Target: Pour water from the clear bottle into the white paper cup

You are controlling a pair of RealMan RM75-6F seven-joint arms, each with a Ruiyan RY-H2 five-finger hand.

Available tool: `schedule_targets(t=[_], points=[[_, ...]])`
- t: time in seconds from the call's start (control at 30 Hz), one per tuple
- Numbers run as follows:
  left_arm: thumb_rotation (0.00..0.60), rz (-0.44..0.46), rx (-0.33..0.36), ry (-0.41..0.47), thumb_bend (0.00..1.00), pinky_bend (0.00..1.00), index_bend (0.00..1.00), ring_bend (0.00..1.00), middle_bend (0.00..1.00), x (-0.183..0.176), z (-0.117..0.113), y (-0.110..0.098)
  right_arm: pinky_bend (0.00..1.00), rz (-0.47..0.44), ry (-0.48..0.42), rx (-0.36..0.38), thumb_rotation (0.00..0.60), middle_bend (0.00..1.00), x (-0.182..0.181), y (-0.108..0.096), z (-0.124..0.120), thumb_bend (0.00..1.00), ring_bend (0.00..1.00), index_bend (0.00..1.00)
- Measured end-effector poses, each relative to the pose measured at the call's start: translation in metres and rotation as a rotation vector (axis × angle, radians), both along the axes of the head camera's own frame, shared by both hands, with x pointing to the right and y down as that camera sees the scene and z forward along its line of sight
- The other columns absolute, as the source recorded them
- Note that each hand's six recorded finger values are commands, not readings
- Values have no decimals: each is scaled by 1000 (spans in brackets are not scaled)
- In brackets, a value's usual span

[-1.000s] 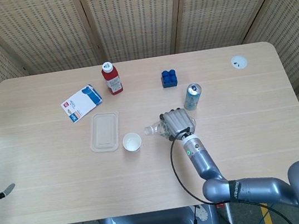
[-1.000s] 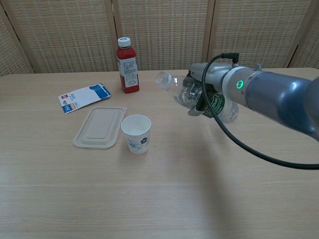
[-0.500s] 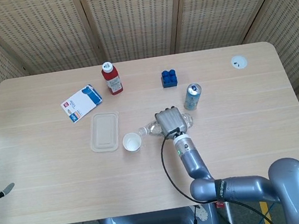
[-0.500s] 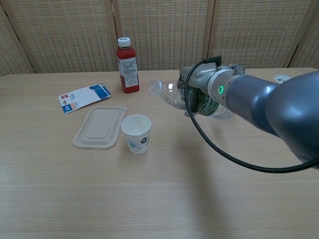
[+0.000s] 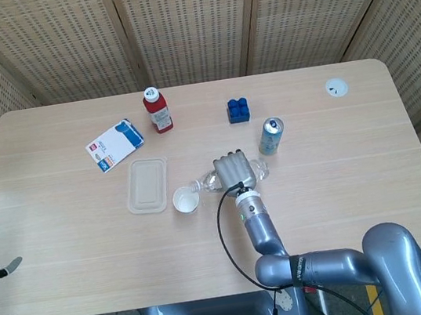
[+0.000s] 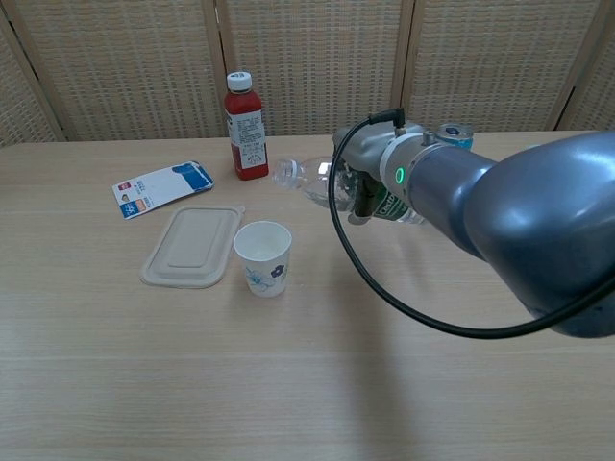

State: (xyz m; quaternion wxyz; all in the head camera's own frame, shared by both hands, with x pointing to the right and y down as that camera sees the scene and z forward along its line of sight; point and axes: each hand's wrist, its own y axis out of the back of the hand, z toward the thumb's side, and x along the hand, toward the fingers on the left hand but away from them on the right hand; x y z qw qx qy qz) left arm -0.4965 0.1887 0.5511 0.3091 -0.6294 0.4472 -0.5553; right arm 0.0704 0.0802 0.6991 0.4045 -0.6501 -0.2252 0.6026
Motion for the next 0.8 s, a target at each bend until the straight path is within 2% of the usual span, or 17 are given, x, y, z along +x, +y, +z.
schedule_targets(t=[0.5, 0.8], points=[[600, -5, -3, 4, 0, 0, 0, 0, 0, -2, 0, -1, 762, -19, 70, 31, 600, 578, -6, 1, 4, 832, 512, 531], [600, -7, -3, 2, 0, 0, 0, 0, 0, -2, 0, -1, 767, -51, 114, 80, 600, 581, -9, 0, 4, 832, 518, 531]])
